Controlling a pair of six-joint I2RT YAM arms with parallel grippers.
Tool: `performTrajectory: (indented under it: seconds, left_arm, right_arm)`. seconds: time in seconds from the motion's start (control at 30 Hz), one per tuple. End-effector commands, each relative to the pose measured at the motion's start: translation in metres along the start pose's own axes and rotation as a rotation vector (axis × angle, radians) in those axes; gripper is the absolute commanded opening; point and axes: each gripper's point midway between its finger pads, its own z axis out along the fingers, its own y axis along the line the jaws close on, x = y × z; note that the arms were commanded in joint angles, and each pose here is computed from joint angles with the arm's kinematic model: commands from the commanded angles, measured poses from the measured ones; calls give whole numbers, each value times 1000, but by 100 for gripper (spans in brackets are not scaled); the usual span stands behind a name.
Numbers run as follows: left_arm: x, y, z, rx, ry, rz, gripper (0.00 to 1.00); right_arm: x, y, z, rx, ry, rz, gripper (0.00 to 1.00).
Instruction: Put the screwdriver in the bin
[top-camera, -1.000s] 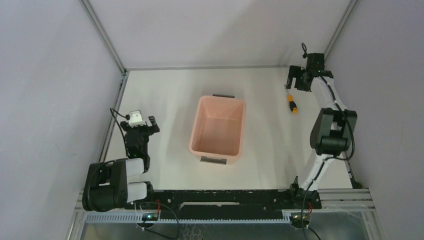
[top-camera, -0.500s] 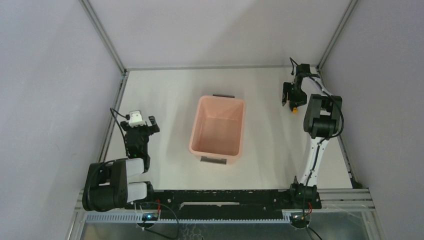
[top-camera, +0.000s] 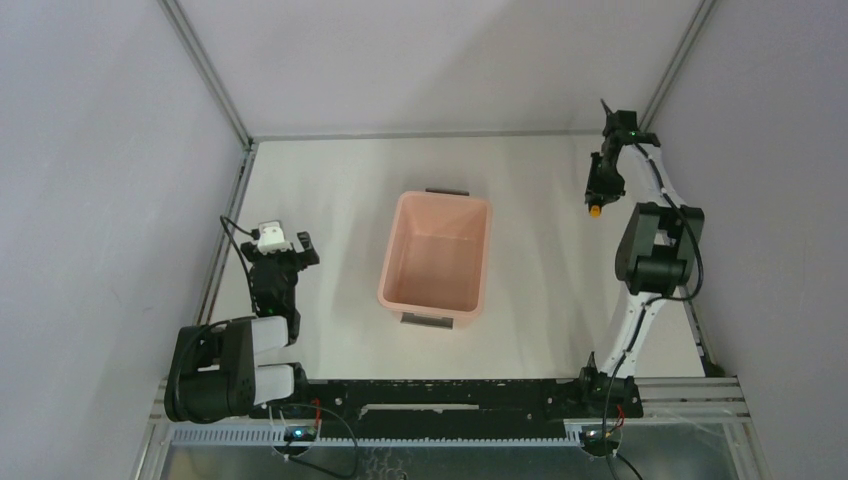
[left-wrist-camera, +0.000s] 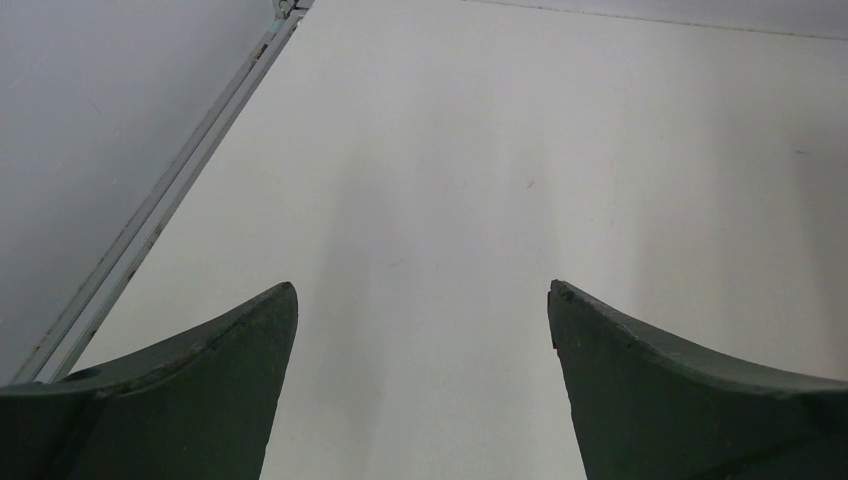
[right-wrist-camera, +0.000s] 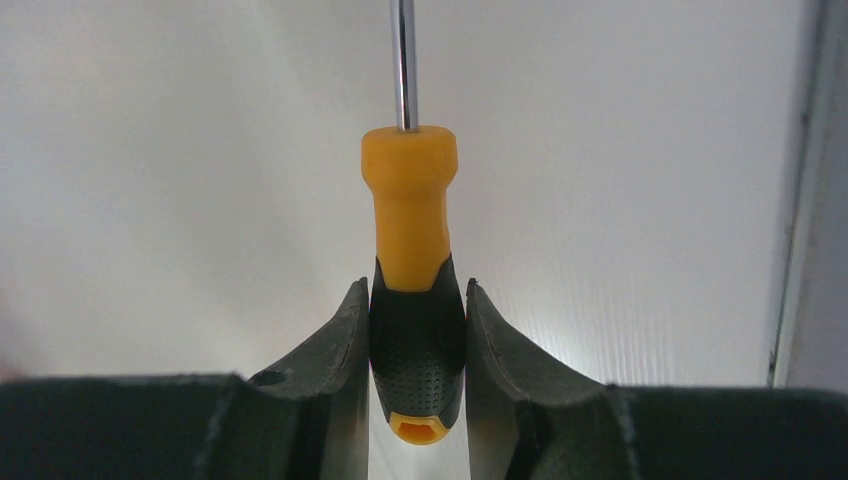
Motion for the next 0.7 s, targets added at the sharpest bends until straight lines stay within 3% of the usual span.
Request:
performTrajectory:
  seconds: [0.0, 0.33, 0.67]
  left_arm:
    - [-25, -2, 9, 1, -72, -6, 100]
    - [-26, -3, 9, 2, -73, -5, 100]
    - [-25, -3, 9, 2, -71, -6, 100]
  right_arm:
    - [-14, 3, -97, -35, -137, 102, 0]
    - [33, 68, -214, -105, -273, 168, 0]
    - [79, 195, -288, -229, -394, -30, 0]
